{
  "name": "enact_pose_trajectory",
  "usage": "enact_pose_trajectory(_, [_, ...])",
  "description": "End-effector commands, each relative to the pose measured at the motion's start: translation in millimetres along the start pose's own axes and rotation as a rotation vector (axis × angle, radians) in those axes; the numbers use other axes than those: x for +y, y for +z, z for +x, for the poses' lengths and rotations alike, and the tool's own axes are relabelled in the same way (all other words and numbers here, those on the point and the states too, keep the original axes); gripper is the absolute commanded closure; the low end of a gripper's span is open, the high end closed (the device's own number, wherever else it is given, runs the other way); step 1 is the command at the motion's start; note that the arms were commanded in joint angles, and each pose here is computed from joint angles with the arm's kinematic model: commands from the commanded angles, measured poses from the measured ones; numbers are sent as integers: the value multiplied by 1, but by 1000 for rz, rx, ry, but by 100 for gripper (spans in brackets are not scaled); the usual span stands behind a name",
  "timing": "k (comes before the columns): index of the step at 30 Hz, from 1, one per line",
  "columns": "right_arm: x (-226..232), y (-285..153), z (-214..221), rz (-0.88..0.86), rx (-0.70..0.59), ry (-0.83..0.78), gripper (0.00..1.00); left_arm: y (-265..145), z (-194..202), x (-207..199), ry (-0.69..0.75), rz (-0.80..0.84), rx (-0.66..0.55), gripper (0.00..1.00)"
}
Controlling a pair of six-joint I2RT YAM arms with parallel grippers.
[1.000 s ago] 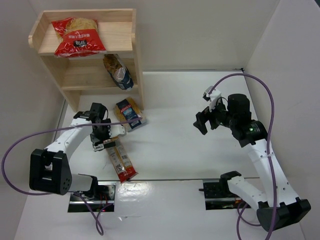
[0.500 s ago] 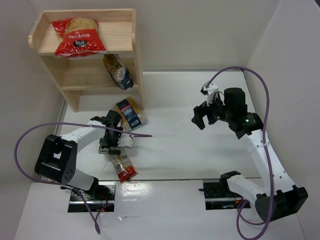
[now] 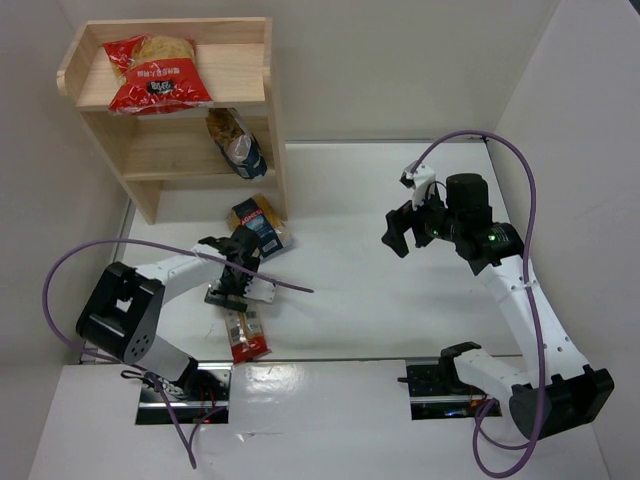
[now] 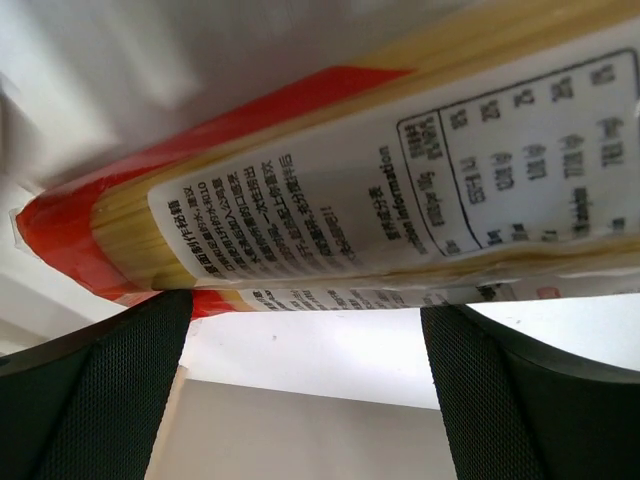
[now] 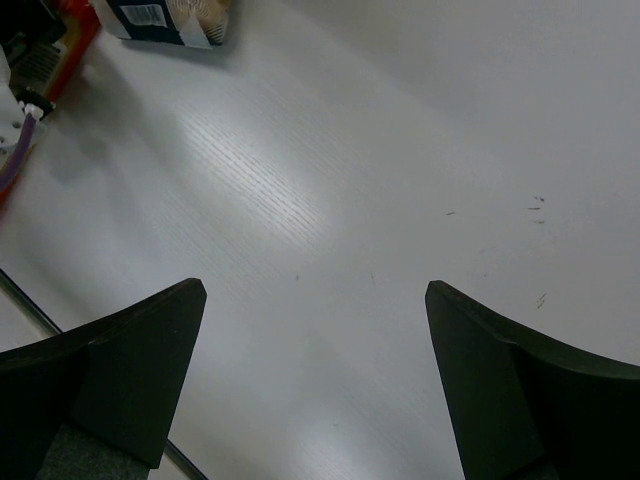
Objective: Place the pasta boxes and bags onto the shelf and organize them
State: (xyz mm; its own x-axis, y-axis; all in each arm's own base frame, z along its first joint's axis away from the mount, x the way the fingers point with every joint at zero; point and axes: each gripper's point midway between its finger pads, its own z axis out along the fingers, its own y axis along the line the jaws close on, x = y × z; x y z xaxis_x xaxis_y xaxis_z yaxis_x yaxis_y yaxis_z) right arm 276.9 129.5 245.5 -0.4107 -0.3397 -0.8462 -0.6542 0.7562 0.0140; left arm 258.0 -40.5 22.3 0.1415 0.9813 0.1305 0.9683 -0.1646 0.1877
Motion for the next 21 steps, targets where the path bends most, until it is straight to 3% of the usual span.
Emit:
enact_pose_trajectory(1, [-2,-5,-31,12,-89,-26,1,1,-15,7,83,2,-26,0])
enact_pose_trajectory(2, [-2,-5,-31,12,-89,-26,1,1,-15,4,85,13,-23,0])
enact_pose_trajectory(6, [0,-10,-34,15,-105,-24,1,11,-19,-12,87,58,-22,28])
enact_pose_trajectory(7, [1,-11,-31,15,-105,-24,1,11,-18,-22,80,96,-27,41])
enact_pose_trajectory(9, [1,-11,-31,15,-105,-24,1,6,-29,-22,20,123,-80,53])
enact_pose_trajectory(10, [1,-11,-31,15,-105,-24,1,5,-30,-27,3,155,-81,64])
enact_pose_trajectory(14, [0,-9,-33,17,-115,-19,1,7,-36,-43,-65,279,-68,77])
enact_pose_trajectory(19, [3,-12,-34,10,-125,-23,1,2,-33,-55,-135,334,-75,76])
enact_pose_trajectory(21, [3,-10,-31,8,-117,-20,1,-10,-33,-42,-142,255,-99,60])
